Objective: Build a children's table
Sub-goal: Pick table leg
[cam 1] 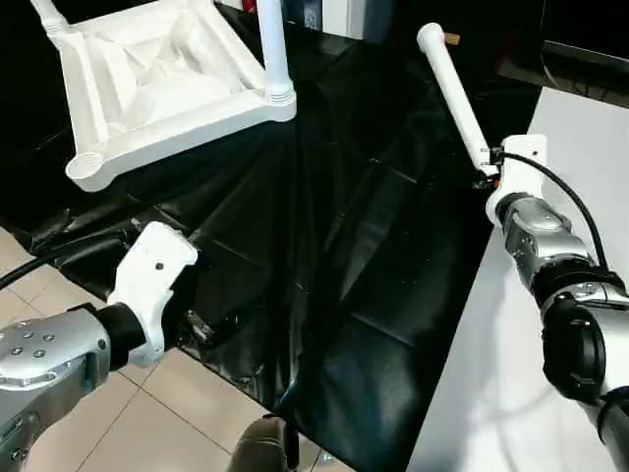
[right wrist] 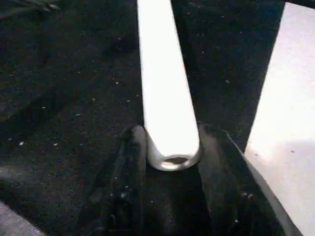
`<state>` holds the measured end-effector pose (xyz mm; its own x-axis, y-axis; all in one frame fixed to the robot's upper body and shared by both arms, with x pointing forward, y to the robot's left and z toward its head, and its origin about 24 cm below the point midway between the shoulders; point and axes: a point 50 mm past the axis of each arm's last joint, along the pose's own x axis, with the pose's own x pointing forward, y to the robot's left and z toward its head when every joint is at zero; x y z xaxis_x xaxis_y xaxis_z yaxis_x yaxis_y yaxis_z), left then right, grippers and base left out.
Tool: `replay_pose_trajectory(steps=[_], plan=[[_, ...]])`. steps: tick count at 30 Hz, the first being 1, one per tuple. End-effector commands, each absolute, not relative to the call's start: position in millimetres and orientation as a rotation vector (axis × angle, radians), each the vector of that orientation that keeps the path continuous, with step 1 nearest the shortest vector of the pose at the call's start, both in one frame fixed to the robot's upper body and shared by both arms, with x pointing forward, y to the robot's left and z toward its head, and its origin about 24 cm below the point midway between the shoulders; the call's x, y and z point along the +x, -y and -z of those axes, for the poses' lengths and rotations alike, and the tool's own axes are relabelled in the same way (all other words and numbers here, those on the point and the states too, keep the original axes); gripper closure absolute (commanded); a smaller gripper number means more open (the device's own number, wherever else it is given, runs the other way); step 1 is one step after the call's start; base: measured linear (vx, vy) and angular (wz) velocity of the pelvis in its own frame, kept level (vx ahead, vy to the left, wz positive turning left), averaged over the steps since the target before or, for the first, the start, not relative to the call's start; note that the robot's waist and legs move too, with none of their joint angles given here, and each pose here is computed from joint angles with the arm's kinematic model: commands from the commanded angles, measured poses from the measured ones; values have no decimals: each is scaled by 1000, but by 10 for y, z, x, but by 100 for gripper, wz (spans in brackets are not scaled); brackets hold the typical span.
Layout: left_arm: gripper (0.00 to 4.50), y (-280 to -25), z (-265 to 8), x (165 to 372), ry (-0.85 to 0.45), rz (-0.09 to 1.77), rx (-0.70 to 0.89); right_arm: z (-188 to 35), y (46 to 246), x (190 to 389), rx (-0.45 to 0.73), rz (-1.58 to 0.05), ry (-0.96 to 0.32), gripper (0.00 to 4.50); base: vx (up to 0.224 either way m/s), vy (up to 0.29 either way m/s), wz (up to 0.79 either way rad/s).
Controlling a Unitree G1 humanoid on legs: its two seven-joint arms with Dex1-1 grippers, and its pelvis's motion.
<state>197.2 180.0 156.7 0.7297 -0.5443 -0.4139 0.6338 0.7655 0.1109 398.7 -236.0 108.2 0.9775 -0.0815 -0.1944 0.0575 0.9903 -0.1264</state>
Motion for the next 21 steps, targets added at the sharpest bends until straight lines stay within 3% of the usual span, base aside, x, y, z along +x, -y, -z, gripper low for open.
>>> replay_pose_trajectory(steps=[1,11,21], plan=[[0,-1825,-1586,1951,-372,638,265,-1044,2376,3973,-117,72,-225,330,0,0,0],[0,-1822,-1542,1953,-368,627,255,-1039,2371,3968,-112,50,-215,334,0,0,0],[0,-1789,-1383,2066,-307,566,185,-1119,2447,3939,-33,-9,-99,334,0,0,0]])
